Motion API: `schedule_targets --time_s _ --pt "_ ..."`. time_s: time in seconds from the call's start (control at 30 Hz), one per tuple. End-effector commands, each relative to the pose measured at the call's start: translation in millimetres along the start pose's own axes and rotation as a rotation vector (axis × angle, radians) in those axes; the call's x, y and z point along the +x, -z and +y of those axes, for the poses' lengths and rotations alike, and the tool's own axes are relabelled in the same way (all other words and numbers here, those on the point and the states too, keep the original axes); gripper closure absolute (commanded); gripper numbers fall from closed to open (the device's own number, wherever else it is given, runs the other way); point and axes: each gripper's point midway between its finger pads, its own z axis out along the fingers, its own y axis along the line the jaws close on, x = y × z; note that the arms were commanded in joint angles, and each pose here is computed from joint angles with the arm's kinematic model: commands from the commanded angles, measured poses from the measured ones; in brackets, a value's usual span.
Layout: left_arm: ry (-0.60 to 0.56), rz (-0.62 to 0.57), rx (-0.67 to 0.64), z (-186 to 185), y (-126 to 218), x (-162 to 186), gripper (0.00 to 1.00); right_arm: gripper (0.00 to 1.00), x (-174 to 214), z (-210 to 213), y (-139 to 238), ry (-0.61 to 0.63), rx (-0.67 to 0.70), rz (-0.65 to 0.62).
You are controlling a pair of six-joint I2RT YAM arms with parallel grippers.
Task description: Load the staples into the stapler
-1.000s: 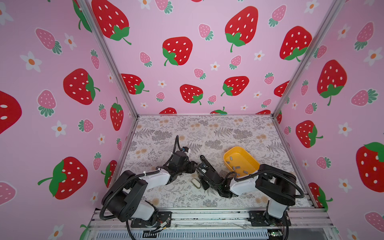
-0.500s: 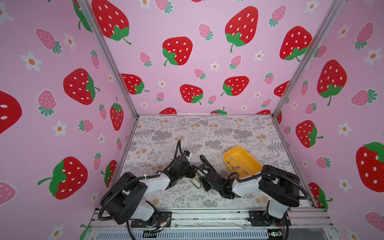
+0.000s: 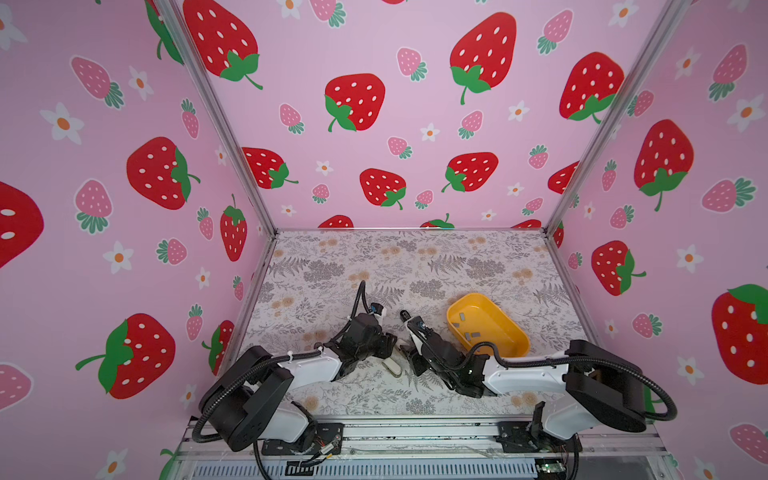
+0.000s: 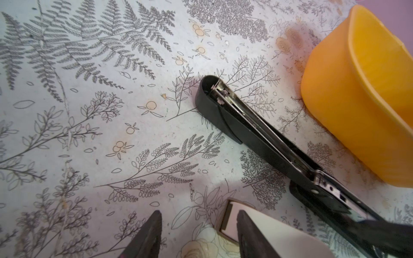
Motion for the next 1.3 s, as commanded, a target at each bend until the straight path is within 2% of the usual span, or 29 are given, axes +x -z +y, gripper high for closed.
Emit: schedule_targets --time_s 0.0,0.1,0.33,0.87,1.27 --pt "-0.032 -0.016 -0.006 -1 3 -2 0.44 0.60 7 -9 -5 0.014 0.048 0.028" --pt "-0.043 -0.021 -0.005 -3 4 -4 0.44 0.67 9 -7 -13 0.010 0.047 0.045" --pt "-0.075 -0.017 0.007 -11 3 -2 0.44 0.70 20 -9 -22 0.012 0.055 0.082" --pt "-0.126 -0.009 0.003 -16 0 12 0.44 0.68 -13 -10 4 -0.020 0.031 -0.005" --pt "-0.137 -0.012 0.002 -17 0 17 0.44 0.76 28 -18 -25 -0.028 0.062 0.109"
